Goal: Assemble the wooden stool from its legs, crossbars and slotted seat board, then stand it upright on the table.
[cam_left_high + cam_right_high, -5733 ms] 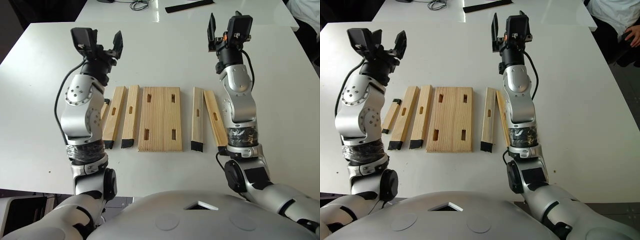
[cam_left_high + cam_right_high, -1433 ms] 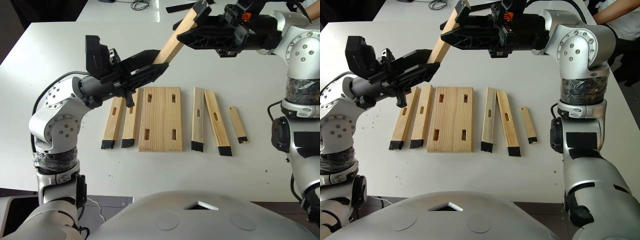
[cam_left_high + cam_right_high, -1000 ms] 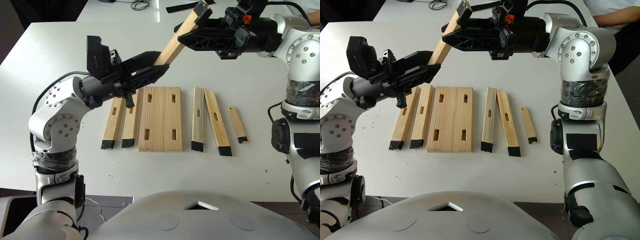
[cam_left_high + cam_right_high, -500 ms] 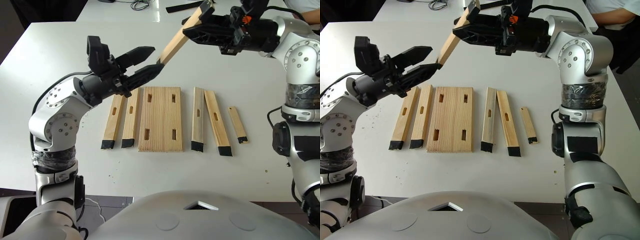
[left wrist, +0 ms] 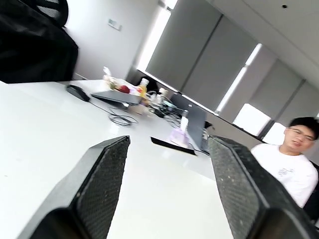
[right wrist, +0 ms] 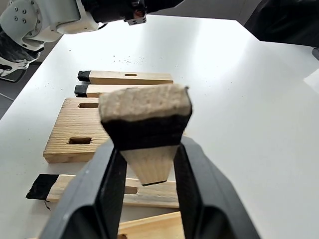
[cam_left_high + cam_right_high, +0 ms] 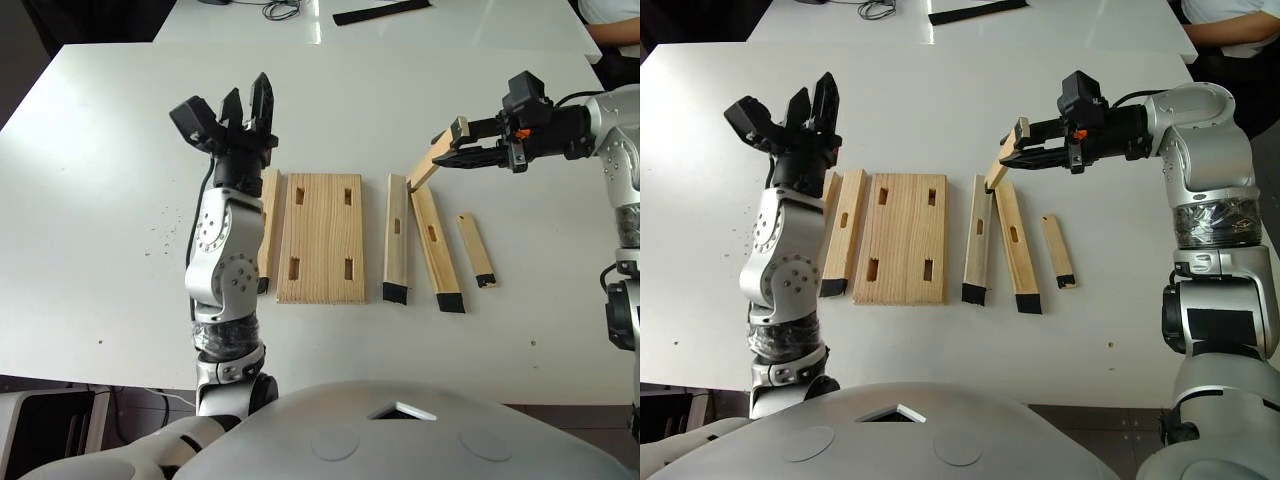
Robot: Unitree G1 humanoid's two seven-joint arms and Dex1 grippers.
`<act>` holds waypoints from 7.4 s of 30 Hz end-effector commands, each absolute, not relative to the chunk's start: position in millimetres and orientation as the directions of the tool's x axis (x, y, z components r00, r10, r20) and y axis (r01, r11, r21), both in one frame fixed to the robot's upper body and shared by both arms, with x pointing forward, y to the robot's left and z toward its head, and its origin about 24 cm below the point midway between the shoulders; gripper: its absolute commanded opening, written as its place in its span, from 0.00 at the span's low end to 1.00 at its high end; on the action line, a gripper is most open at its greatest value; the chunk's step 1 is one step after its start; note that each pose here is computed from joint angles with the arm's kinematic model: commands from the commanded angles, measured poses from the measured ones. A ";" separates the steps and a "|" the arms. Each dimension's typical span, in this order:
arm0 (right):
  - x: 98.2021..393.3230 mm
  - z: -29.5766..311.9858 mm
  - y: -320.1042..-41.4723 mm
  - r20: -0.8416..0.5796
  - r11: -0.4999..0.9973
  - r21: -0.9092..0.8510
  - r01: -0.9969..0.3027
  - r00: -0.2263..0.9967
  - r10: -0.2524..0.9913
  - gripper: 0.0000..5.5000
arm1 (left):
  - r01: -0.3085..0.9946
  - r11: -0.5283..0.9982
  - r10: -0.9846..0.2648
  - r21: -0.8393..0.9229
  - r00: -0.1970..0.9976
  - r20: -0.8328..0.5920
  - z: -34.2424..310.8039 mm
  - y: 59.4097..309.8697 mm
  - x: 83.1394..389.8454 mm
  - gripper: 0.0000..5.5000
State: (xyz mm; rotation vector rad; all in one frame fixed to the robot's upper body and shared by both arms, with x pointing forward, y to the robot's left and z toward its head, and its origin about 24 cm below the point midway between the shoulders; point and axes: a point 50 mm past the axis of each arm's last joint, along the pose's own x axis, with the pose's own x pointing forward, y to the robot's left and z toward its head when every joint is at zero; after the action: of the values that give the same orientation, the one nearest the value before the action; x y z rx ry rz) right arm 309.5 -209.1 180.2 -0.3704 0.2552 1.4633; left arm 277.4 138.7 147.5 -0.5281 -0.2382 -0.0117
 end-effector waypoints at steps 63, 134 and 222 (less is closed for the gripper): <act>265.3 95.5 -230.4 -0.632 0.003 0.006 -1.000 -0.001 0.775 0.24 | -0.121 0.857 0.133 -0.501 0.991 -0.011 123.7 98.6 278.3 0.52; 250.8 139.3 -171.9 -0.190 0.279 0.032 -0.960 0.268 0.944 0.65 | -0.059 0.880 0.059 -0.471 0.998 -0.014 121.5 106.5 292.9 0.52; 156.3 36.1 -222.3 -0.836 0.869 -0.032 -0.494 0.490 0.248 0.38 | -0.148 0.835 0.151 -0.530 0.988 -0.038 120.1 83.9 273.5 0.52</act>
State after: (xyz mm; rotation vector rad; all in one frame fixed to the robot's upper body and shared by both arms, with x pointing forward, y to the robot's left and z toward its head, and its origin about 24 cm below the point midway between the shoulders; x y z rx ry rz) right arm 172.9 -207.8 56.5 -0.2631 0.7957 0.4944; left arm 274.6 102.1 116.9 -0.4428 -0.0230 0.1579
